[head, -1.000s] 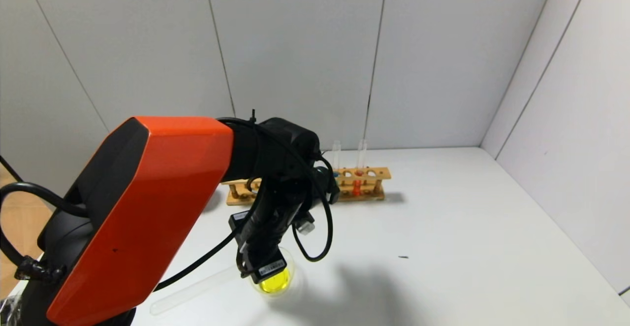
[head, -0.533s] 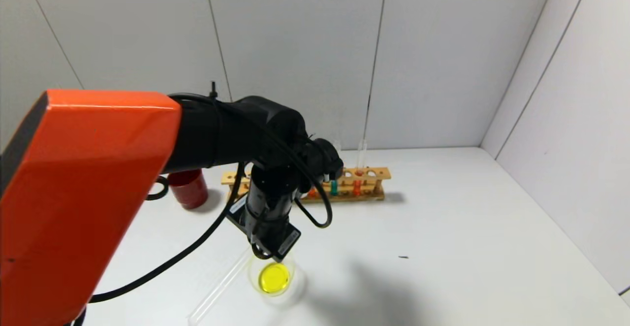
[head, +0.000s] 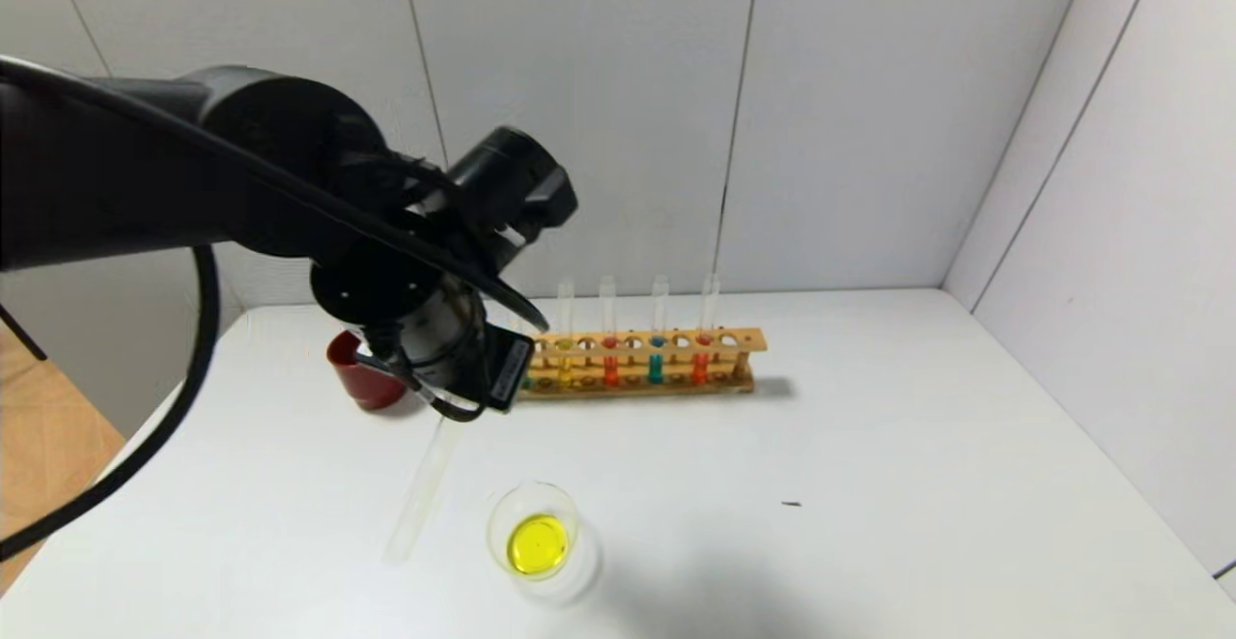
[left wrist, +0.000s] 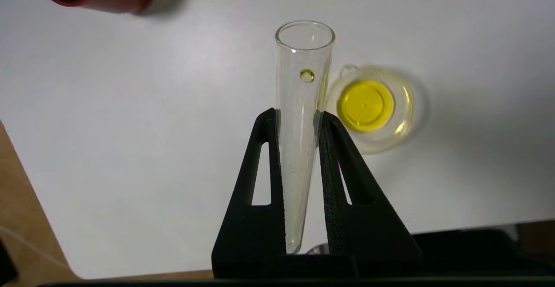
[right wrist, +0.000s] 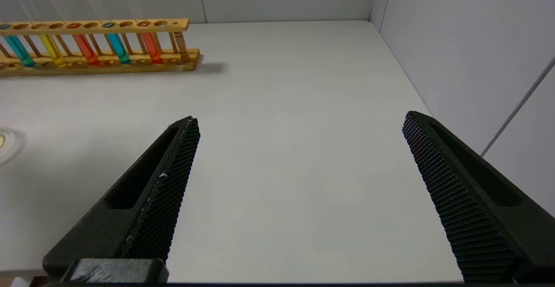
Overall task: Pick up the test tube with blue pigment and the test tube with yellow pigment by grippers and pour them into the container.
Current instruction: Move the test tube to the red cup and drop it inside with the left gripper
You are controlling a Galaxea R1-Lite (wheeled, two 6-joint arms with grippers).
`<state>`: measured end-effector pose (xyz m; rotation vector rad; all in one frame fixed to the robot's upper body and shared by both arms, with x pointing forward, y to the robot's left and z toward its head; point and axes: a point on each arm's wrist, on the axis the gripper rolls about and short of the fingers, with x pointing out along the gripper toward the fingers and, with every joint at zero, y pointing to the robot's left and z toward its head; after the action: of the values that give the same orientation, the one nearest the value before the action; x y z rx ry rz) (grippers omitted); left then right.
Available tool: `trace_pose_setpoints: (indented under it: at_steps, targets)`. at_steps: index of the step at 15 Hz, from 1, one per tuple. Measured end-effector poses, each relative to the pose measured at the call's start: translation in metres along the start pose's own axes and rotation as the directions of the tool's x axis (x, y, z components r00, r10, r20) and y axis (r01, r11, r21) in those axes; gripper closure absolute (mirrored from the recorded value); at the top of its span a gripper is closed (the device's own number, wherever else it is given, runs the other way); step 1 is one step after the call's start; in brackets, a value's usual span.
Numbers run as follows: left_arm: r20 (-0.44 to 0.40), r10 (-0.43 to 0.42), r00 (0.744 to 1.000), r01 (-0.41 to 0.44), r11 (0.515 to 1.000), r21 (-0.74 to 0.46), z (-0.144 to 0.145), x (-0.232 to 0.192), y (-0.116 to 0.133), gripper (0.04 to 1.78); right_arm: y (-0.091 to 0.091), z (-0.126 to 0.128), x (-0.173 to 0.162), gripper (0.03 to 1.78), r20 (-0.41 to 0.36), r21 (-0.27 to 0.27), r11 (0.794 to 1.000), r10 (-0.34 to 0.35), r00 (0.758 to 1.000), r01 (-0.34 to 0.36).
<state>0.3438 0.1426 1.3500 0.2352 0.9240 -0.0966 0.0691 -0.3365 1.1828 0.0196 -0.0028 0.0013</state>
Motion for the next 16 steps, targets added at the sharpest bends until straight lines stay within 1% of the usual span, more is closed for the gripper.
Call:
trace_pose_setpoints:
  at_steps: [2, 5, 8, 10, 13, 16]
  targets:
    - [0.087, 0.008, 0.996, -0.002, 0.998, -0.066, 0.003, -0.014, 0.019, 1.52, 0.000, 0.000, 0.000, 0.10, 0.000, 0.000, 1.000, 0.000, 1.000, 0.000]
    - [0.147, 0.047, 0.988, -0.025, 0.989, -0.147, 0.002, -0.032, 0.047, 1.52, 0.000, 0.000, 0.000, 0.10, 0.000, 0.000, 1.000, 0.000, 1.000, 0.000]
    - [0.225, 0.086, 0.970, -0.035, 0.974, -0.225, 0.003, -0.038, 0.072, 1.52, 0.000, 0.000, 0.000, 0.10, 0.000, 0.000, 1.000, 0.000, 1.000, 0.000]
    - [0.272, 0.131, 0.953, -0.056, 0.962, -0.267, 0.005, -0.038, 0.090, 1.52, 0.000, 0.000, 0.000, 0.10, 0.000, 0.000, 1.000, 0.000, 1.000, 0.000]
    - [0.343, 0.200, 0.918, -0.083, 0.941, -0.327, 0.013, -0.031, 0.115, 1.52, 0.000, 0.000, 0.000, 0.10, 0.000, 0.000, 1.000, 0.000, 1.000, 0.000]
    - [0.407, 0.272, 0.872, -0.123, 0.926, -0.356, 0.027, -0.017, 0.136, 1.52, 0.000, 0.000, 0.000, 0.10, 0.000, 0.000, 1.000, 0.000, 1.000, 0.000]
